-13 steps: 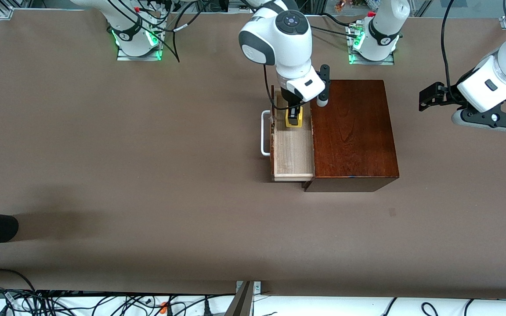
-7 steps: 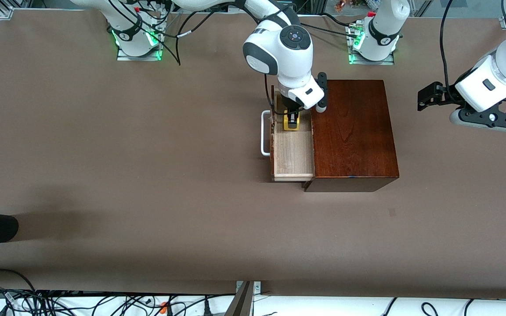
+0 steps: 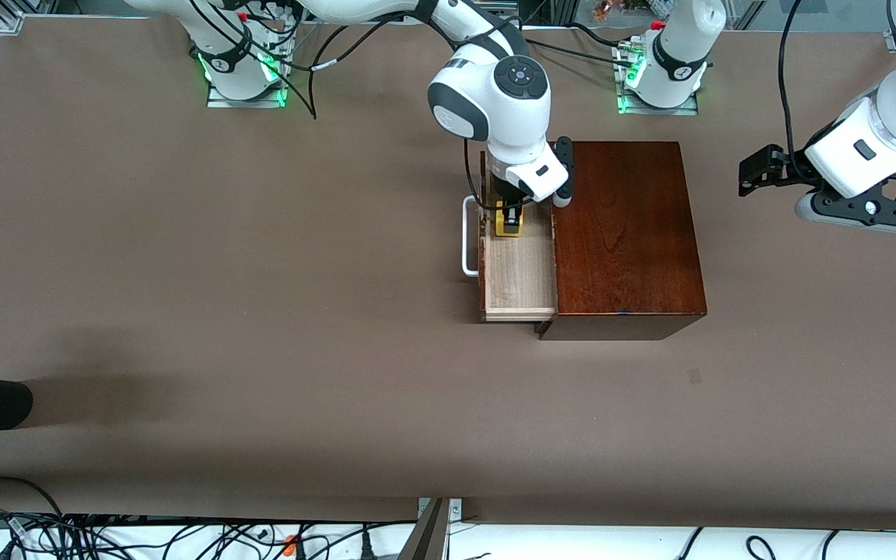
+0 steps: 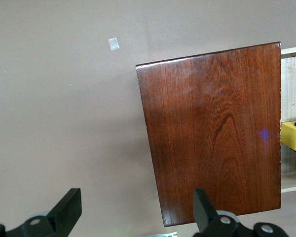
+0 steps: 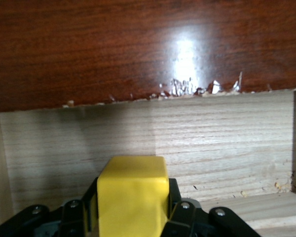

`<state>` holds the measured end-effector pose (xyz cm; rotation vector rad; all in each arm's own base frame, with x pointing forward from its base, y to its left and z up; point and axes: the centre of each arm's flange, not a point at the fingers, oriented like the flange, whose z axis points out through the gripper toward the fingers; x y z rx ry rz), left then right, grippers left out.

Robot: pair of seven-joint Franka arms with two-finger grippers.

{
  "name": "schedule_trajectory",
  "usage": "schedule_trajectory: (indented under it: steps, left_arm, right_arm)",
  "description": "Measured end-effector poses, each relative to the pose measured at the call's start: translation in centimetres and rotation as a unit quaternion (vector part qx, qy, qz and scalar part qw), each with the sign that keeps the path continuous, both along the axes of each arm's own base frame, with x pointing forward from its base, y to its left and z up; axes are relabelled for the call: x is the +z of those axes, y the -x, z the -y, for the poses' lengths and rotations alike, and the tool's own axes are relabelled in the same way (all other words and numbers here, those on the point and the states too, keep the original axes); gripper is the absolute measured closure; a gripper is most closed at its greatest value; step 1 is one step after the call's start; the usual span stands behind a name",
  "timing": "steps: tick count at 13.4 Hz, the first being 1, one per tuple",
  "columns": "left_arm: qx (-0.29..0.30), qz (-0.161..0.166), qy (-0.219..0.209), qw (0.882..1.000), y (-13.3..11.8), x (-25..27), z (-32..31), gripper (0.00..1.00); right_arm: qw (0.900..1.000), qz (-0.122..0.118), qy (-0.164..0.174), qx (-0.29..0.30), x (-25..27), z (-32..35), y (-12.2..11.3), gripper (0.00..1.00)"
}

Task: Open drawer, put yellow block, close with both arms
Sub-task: 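Lower the cube into the drawer and open the right gripper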

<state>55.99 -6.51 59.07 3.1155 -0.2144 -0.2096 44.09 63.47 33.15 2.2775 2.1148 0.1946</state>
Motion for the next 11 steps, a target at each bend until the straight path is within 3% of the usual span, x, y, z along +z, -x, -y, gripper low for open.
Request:
schedule_trajectory:
  steps: [5,9,11]
  left_arm:
    - [0.000,0.001,0.000,1.000,0.0,0.0,0.0,0.00]
    - [0.000,0.002,0.000,1.000,0.0,0.1,0.0,0.00]
    - [0.000,0.002,0.000,1.000,0.0,0.1,0.0,0.00]
  right_arm:
    - [1.000,-0.002,0.004,-0.002,-0.4,0.3,-0.2,0.41]
    - [1.000,-0.002,-0.005,-0.013,1.9,0.6,-0.6,0.02]
    - [0.999,-0.006,-0.010,-0.033,5.9,1.0,-0.7,0.00]
